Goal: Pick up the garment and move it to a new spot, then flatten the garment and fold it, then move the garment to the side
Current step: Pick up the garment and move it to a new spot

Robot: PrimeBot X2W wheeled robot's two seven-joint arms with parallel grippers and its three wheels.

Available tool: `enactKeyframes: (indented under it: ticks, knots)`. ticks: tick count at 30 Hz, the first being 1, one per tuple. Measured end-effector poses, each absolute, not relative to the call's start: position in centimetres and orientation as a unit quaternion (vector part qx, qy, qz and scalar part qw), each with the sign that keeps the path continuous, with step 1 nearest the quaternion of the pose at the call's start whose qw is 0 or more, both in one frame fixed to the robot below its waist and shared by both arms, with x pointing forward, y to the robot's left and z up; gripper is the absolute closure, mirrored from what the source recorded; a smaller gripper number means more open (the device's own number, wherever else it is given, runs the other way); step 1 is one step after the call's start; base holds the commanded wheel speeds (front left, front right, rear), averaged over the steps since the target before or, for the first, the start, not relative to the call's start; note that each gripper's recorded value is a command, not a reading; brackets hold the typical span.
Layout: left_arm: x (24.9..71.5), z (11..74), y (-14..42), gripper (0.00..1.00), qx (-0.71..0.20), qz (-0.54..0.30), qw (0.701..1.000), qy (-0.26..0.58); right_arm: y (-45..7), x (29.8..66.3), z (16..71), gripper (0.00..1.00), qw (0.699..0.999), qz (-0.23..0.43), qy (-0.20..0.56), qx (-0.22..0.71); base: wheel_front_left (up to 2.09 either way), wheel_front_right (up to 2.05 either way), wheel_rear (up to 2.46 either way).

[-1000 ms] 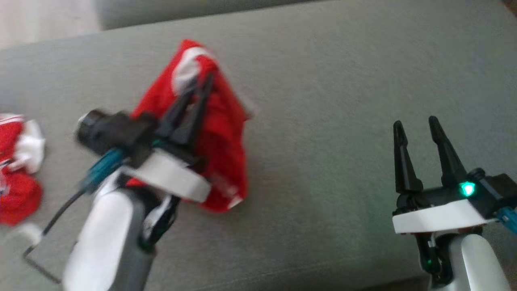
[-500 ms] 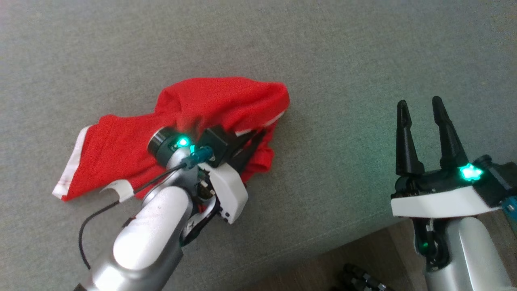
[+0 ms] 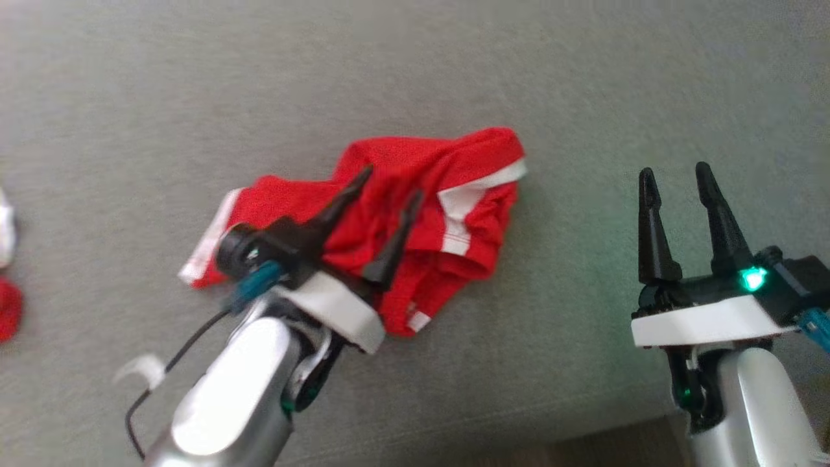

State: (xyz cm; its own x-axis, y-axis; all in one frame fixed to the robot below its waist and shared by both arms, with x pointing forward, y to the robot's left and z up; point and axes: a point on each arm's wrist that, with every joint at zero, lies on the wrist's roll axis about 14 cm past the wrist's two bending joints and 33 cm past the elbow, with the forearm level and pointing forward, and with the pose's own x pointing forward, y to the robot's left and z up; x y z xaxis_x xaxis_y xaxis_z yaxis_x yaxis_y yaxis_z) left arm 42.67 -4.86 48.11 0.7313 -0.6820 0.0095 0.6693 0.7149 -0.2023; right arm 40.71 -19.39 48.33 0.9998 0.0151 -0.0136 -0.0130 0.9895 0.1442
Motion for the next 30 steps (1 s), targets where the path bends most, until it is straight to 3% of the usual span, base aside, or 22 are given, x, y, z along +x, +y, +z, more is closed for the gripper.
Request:
enactKeyframes:
  ticks: [6,14,21,30]
  knots:
    - [43.9,50.6,4.0,0.00,-0.091,-0.210,0.973,-0.019,-16.6,41.6,50.0,0.00,0.996,0.051,-0.005,0.066,0.00,0.00,0.00]
    - [41.7,51.2,14.8,0.00,-0.048,-0.075,0.996,-0.030,-14.0,40.9,50.8,0.00,0.994,0.090,-0.003,0.057,0.00,0.00,0.00]
    - [38.8,51.1,16.7,0.00,-0.045,-0.060,0.997,-0.028,-13.6,40.1,51.6,0.00,0.994,0.096,-0.010,0.051,0.00,0.00,0.00]
    - [36.2,50.6,16.3,0.00,-0.047,-0.067,0.997,-0.019,-14.6,36.5,50.2,0.00,0.995,0.081,0.018,0.049,0.00,0.00,0.00]
